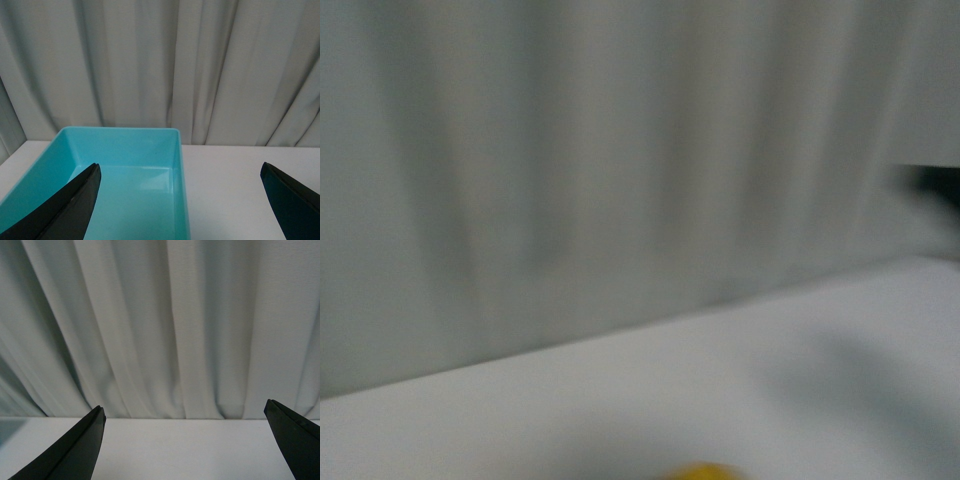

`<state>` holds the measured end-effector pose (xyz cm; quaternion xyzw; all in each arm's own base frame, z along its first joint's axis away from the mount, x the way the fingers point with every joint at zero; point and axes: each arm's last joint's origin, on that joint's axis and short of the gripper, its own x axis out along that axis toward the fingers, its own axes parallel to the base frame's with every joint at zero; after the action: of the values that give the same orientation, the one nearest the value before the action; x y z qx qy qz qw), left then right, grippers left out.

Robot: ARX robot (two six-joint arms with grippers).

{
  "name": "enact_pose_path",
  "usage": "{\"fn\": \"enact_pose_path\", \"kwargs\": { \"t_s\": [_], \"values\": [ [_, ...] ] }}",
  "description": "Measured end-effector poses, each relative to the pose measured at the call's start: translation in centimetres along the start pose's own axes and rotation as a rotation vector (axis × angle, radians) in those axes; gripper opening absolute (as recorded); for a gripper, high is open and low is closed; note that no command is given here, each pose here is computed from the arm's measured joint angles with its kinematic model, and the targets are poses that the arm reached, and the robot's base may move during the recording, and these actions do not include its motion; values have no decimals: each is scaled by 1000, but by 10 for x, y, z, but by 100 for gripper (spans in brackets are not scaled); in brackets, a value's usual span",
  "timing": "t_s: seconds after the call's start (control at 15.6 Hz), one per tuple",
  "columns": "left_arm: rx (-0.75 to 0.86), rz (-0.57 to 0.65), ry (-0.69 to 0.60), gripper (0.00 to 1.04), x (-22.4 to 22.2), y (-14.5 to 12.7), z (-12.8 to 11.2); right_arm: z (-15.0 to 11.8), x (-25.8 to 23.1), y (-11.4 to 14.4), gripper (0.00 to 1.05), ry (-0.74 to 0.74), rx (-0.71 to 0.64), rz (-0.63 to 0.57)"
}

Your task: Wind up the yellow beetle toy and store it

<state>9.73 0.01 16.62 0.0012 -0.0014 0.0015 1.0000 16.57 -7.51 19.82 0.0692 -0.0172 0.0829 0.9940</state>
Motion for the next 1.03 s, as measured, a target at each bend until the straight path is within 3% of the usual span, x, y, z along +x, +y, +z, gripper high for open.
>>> {"fn": "enact_pose_path", "kwargs": {
  "t_s": [0.13,0.32,0.45,0.58,0.77,0.83,0.9,1.03],
  "values": [
    [0,-2,-1,98,0,0,0,7,17,-21,98,54,-24,-17],
    [0,-1,0,98,0,0,0,24,65,-33,98,179,-121,140],
    [0,-2,0,98,0,0,0,18,105,-29,98,291,-232,330],
    [0,-2,0,98,0,0,0,-2,133,-24,98,438,-312,523],
    [0,-2,0,98,0,0,0,-30,163,-19,98,615,-535,793],
    [0,-2,0,98,0,0,0,-43,179,-10,98,675,-726,967],
    [0,-1,0,98,0,0,0,-63,189,17,98,770,-878,1171],
    [0,-2,0,98,0,0,0,-80,189,33,98,852,-905,1259]
  ]
}}
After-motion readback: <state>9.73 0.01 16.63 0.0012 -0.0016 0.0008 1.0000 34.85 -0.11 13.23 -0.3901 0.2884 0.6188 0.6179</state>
